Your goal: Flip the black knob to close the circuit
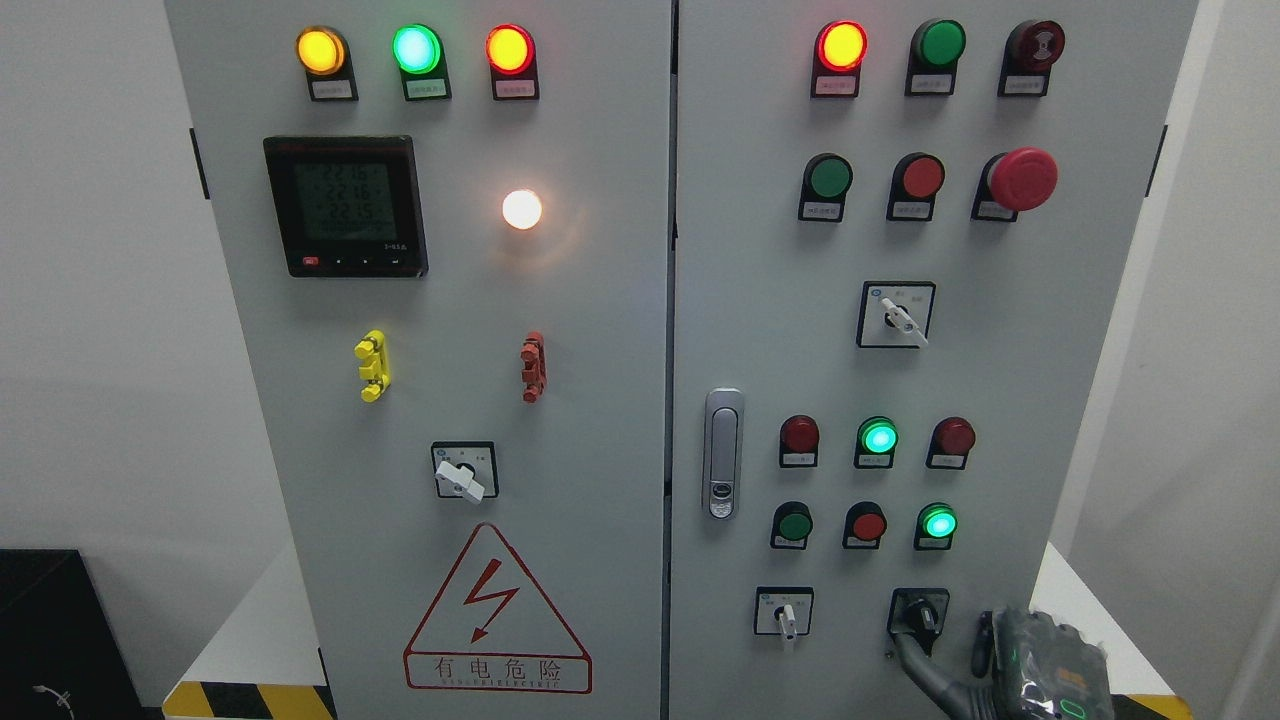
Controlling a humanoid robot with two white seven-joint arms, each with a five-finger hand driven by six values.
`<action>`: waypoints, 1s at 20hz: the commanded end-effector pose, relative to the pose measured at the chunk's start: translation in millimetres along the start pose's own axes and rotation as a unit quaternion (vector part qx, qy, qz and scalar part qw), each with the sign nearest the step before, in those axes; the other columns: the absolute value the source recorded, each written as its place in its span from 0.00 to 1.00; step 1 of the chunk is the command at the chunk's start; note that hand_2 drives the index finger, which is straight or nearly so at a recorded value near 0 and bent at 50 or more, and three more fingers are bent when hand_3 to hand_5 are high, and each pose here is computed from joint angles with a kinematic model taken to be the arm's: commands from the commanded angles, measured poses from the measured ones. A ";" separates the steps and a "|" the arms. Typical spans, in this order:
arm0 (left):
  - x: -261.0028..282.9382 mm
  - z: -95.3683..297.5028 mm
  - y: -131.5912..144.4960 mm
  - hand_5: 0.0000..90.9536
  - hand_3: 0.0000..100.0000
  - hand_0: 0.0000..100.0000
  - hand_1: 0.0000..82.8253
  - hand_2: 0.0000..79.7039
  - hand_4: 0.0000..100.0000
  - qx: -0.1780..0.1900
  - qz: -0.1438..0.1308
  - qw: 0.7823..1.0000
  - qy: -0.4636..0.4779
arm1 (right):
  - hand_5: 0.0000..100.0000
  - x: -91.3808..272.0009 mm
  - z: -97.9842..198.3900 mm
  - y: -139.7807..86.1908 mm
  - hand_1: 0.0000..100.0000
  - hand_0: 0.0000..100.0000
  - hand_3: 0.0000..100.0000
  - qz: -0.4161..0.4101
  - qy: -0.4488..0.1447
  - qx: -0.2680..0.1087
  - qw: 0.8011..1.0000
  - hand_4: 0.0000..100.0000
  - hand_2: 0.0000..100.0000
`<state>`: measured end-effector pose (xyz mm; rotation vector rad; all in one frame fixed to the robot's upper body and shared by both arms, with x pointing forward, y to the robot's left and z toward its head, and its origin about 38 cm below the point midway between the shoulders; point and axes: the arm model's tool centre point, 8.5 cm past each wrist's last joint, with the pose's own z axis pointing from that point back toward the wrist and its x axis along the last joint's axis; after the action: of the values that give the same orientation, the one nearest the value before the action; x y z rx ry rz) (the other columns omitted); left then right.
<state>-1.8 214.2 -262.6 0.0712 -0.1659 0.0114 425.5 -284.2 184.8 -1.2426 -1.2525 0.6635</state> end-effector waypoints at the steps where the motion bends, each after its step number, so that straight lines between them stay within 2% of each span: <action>1: -6.9 1.5 -0.5 0.00 0.00 0.00 0.00 0.00 0.00 -0.004 -0.021 1.000 0.009 | 0.76 -8.2 -0.5 0.2 0.17 0.02 0.96 0.000 0.010 0.003 1.000 0.77 0.77; 20: -6.9 1.5 -0.5 0.00 0.00 0.00 0.00 0.00 0.00 -0.004 -0.021 1.000 0.009 | 0.76 -11.7 -2.4 -3.7 0.17 0.03 0.95 -0.001 0.012 -0.002 1.000 0.77 0.77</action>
<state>-1.7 214.2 -262.6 0.0713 -0.1659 0.0115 424.7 -291.7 184.2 -1.2438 -1.2418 0.6560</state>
